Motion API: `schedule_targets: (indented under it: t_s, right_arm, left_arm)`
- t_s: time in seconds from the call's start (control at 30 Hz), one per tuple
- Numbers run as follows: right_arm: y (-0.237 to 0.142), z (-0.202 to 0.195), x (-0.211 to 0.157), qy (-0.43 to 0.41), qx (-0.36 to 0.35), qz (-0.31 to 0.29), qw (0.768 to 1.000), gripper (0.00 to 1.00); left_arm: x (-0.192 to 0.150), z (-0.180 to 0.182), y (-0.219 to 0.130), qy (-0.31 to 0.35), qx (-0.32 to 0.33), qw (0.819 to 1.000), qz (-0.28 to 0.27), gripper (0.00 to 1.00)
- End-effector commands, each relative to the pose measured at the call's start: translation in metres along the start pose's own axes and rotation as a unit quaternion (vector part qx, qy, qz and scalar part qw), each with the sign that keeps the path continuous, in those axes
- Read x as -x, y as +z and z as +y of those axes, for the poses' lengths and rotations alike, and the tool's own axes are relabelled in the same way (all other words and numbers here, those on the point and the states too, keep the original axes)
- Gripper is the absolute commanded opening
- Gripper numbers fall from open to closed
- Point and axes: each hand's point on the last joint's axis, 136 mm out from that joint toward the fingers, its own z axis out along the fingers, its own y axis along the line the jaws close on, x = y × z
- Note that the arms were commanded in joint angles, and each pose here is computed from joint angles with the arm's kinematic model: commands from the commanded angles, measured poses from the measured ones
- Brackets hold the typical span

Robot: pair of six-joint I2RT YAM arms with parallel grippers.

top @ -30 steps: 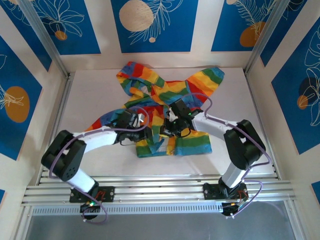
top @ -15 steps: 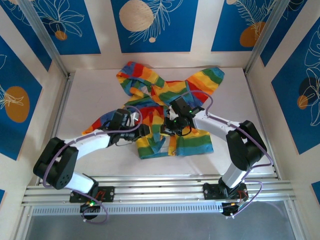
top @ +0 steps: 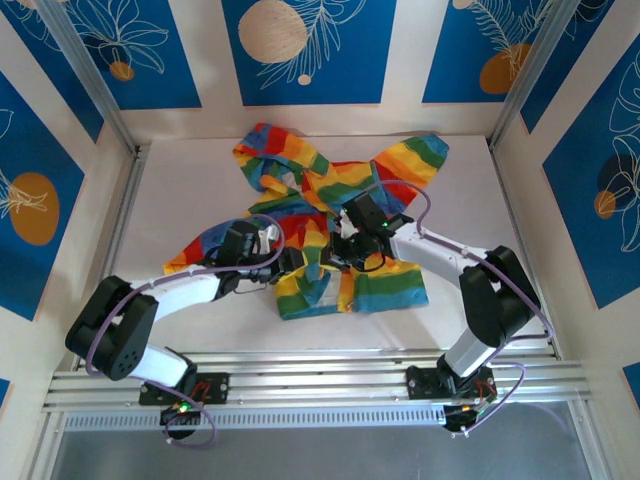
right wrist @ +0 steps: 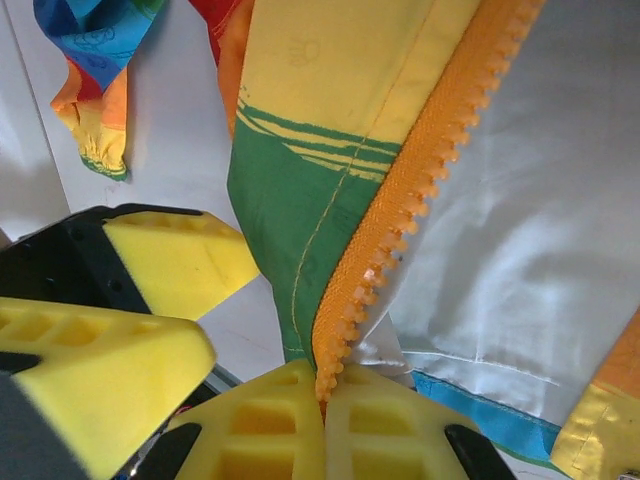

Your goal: Zip up the jacket

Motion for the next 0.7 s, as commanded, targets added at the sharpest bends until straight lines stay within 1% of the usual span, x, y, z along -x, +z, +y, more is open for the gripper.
schedule_targets:
  t_s: [0.0,0.13,0.23,0.53,0.6,0.67]
  right_arm:
    - [-0.006,0.009,-0.003,0.013,0.031,0.003,0.999,0.0]
    - [-0.003,0.011,0.002,0.038,0.06,0.003,0.997,0.0]
    - [-0.001,0.011,0.005,0.054,0.076,0.003,0.996,0.0]
    - [-0.003,0.012,0.013,0.066,0.088,-0.001,0.994,0.0]
    - [-0.003,0.012,0.015,0.069,0.09,0.001,0.994,0.0]
    - [-0.002,0.012,0.015,0.07,0.09,0.004,0.993,0.0]
  left_arm:
    - [-0.003,-0.013,0.004,-0.001,-0.045,0.999,0.009,0.54]
    - [-0.007,-0.019,0.008,-0.012,-0.077,0.997,0.012,0.55]
    - [-0.011,-0.021,0.011,-0.014,-0.087,0.996,0.021,0.56]
    - [-0.019,-0.026,0.017,-0.033,-0.113,0.992,0.035,0.55]
    - [-0.018,-0.029,0.016,-0.034,-0.118,0.992,0.034,0.52]
    - [-0.017,-0.032,0.016,-0.034,-0.122,0.991,0.033,0.44]
